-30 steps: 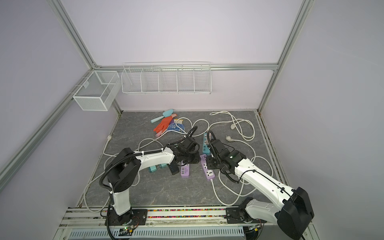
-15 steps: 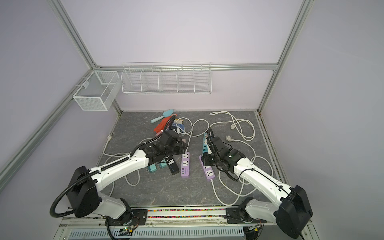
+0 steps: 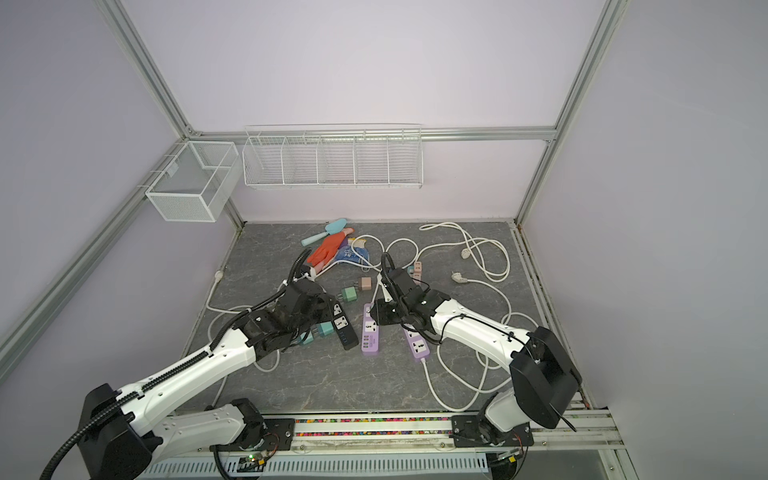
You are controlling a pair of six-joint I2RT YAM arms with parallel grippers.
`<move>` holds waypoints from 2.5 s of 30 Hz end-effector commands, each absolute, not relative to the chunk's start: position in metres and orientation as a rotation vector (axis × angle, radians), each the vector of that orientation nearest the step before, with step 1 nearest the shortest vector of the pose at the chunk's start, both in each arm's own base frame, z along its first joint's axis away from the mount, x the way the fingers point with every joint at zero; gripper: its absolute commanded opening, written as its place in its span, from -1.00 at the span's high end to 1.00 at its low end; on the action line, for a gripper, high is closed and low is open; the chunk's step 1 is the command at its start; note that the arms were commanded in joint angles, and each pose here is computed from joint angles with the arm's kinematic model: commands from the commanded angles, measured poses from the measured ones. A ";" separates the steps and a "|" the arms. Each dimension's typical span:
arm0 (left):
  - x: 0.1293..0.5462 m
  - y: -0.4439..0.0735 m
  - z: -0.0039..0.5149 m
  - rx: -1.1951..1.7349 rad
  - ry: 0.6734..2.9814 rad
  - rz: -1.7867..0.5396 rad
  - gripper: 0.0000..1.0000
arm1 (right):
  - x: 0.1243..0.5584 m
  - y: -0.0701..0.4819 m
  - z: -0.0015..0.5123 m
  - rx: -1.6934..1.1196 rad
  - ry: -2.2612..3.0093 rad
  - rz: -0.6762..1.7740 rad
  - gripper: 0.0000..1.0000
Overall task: Pull the plug off the socket
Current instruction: 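Carry the mint-green adapter toward the black strip while the left gripper releases and withdraws, then lower the mint-green adapter beside the black strip, open the right gripper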
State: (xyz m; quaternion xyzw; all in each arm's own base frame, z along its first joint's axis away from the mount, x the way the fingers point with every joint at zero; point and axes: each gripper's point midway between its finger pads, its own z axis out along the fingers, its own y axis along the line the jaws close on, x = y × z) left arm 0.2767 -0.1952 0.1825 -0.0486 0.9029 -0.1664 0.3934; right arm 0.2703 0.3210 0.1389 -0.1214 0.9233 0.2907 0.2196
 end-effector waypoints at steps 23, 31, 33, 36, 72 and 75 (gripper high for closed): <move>0.274 -0.129 0.177 -0.318 2.278 -0.304 0.00 | 0.403 0.454 0.096 -0.294 2.443 0.943 0.59; 0.271 -0.127 0.186 -0.375 2.271 -0.338 -0.08 | 0.426 0.471 0.070 -0.286 2.464 0.954 0.54; 0.270 -0.127 0.187 -0.397 2.269 -0.347 -0.09 | 0.429 0.477 0.068 -0.291 2.466 0.972 0.51; 0.269 -0.123 0.186 -0.419 2.273 -0.330 -0.10 | 0.431 0.482 0.058 -0.300 2.479 0.970 0.48; 0.279 -0.160 0.224 -0.475 2.247 -0.615 -0.46 | 0.403 0.382 0.206 -0.414 2.348 0.739 -0.56; 0.281 -0.170 0.222 -0.456 2.261 -0.655 -0.53 | 0.389 0.354 0.213 -0.384 2.350 0.678 -0.67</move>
